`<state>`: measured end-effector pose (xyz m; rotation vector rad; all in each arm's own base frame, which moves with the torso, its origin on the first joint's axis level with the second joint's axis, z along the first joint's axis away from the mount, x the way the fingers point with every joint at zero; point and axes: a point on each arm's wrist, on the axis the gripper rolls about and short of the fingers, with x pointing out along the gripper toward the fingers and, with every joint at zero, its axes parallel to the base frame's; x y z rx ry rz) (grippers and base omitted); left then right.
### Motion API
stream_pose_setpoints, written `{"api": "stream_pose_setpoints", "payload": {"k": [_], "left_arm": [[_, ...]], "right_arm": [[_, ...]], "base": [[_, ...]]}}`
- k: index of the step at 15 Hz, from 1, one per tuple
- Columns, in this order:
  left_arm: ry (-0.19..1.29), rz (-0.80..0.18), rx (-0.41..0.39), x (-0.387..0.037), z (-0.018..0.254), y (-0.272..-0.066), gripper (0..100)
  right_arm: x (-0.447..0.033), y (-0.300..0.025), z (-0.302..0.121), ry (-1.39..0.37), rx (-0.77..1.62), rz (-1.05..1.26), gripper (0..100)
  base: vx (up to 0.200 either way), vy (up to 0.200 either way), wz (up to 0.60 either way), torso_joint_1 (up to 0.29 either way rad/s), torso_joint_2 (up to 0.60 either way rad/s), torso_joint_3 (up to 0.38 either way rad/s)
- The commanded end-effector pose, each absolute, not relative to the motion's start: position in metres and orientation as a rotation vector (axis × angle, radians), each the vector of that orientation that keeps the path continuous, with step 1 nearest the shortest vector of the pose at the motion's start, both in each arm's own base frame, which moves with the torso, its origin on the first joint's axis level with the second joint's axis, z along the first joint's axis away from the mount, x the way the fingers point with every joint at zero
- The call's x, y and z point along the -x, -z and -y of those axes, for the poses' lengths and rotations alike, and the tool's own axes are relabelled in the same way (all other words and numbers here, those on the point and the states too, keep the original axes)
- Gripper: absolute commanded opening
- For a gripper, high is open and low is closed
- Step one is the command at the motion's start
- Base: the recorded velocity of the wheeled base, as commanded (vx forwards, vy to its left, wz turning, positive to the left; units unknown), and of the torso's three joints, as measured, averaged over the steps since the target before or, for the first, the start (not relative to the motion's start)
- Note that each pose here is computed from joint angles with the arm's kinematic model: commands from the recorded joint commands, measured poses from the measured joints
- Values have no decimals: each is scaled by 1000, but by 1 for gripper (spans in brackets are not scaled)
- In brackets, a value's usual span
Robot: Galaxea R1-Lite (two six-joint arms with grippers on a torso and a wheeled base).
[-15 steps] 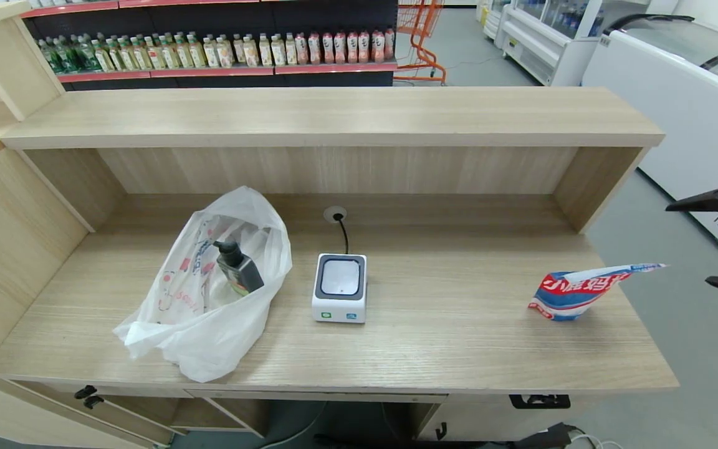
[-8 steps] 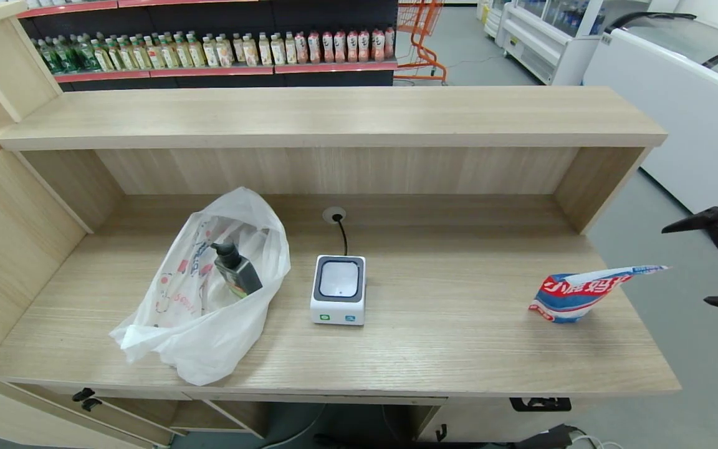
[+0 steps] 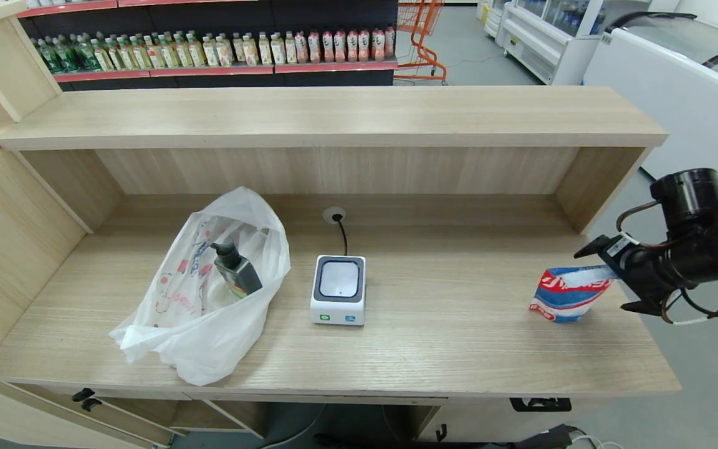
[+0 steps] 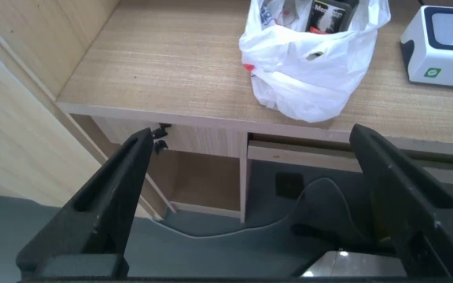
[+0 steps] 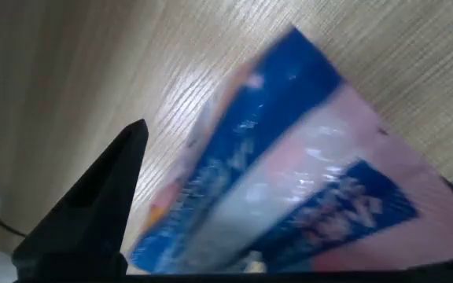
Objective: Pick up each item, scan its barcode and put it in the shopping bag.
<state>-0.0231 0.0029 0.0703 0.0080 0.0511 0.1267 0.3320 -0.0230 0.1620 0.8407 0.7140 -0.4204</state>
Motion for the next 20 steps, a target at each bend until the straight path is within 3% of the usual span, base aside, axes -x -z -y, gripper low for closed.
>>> {"api": "stream_pose_setpoints", "payload": {"k": [1, 2, 9, 12, 14, 15, 16, 17, 20], "left_arm": [[-127, -51, -8, 23, -3, -70, 100], [-127, -51, -8, 23, -3, -70, 100], [-127, -51, -8, 23, -3, -70, 100], [-127, -49, -8, 23, -3, -70, 100], [-127, -49, -8, 23, -3, -70, 100], [-127, -51, -8, 23, -3, -70, 100], [-127, -51, -8, 23, -3, -70, 100], [-127, -51, -8, 23, -3, -70, 100], [-127, -52, -8, 23, -3, -70, 100]], "right_arm": [[-354, -135, 15, 426, -819, -784, 100], [-361, -135, 14, 421, -815, -760, 0], [-371, -137, 6, 327, -566, -750, 0], [-359, -167, 4, 197, -486, -653, 0], [-337, -202, -1, -77, -475, -604, 0], [-306, -232, -3, -376, -442, -548, 0], [-291, -240, 1, -505, -398, -519, 0], [-270, -244, 7, -762, -305, -454, 0], [-247, -236, 0, -1162, -158, -307, 0]], "base": [[0, 0, 0, 0, 0, 0], [0, 0, 0, 0, 0, 0], [0, 0, 0, 0, 0, 0], [0, 0, 0, 0, 0, 0], [0, 0, 0, 0, 0, 0], [0, 0, 0, 0, 0, 0], [0, 0, 0, 0, 0, 0], [0, 0, 0, 0, 0, 0], [0, 0, 0, 0, 0, 0]]}}
